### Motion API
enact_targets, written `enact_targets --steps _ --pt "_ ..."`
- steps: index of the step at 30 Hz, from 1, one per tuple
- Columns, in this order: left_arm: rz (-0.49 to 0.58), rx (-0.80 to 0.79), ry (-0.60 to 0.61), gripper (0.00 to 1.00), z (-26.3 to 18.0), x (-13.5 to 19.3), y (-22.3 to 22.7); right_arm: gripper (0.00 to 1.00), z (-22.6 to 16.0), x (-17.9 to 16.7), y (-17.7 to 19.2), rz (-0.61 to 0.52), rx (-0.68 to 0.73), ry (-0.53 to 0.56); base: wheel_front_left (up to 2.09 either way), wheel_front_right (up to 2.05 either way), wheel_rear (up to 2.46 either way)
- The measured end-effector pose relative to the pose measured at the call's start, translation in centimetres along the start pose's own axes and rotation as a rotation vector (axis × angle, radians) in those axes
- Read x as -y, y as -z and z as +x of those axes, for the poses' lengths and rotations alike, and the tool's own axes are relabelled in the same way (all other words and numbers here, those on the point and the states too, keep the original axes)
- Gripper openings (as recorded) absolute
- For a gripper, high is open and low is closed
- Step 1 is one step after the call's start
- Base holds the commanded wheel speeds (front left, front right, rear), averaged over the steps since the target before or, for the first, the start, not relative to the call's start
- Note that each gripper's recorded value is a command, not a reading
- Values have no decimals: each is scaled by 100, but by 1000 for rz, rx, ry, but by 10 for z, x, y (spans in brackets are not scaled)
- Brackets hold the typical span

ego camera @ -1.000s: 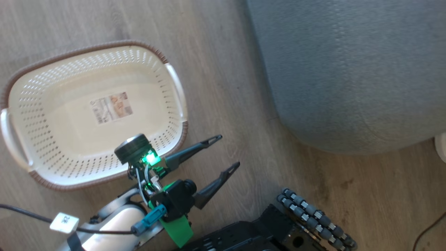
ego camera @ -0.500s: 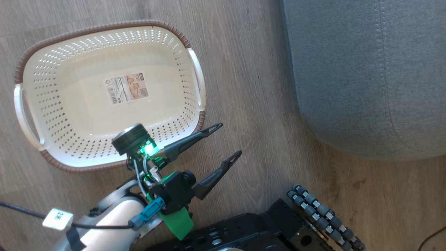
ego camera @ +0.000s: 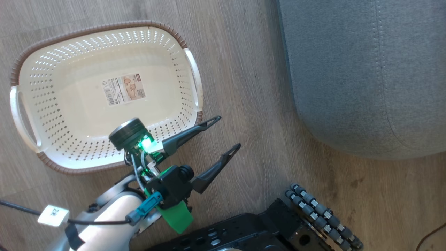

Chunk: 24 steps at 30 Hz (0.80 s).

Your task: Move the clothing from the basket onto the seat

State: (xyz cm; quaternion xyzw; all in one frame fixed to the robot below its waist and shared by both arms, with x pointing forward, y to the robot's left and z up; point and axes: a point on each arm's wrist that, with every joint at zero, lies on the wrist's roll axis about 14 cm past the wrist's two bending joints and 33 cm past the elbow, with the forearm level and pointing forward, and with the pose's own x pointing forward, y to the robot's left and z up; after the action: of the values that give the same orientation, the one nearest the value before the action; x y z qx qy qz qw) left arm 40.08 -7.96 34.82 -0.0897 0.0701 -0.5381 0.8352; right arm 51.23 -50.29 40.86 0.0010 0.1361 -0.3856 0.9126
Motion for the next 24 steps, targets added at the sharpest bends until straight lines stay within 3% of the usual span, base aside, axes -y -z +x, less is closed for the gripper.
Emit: enact_targets --steps 1,2,8,12,24 --pt "0 0 0 100 0 0 0 63 0 0 0 0 0 0 0 0 0" --pt "4 1 0 100 0 0 -1 100 -1 2 -2 1 1 2 0 0 0" --pt "17 10 2 100 3 3 -9 100 -6 1 -2 -8 -25 -12 0 0 0" --pt "22 19 2 100 5 8 -18 100 -14 -7 9 -47 -122 -55 0 0 0" --pt "70 75 17 100 11 34 -60 100 -38 3 -10 -131 -236 -119 0 0 0"
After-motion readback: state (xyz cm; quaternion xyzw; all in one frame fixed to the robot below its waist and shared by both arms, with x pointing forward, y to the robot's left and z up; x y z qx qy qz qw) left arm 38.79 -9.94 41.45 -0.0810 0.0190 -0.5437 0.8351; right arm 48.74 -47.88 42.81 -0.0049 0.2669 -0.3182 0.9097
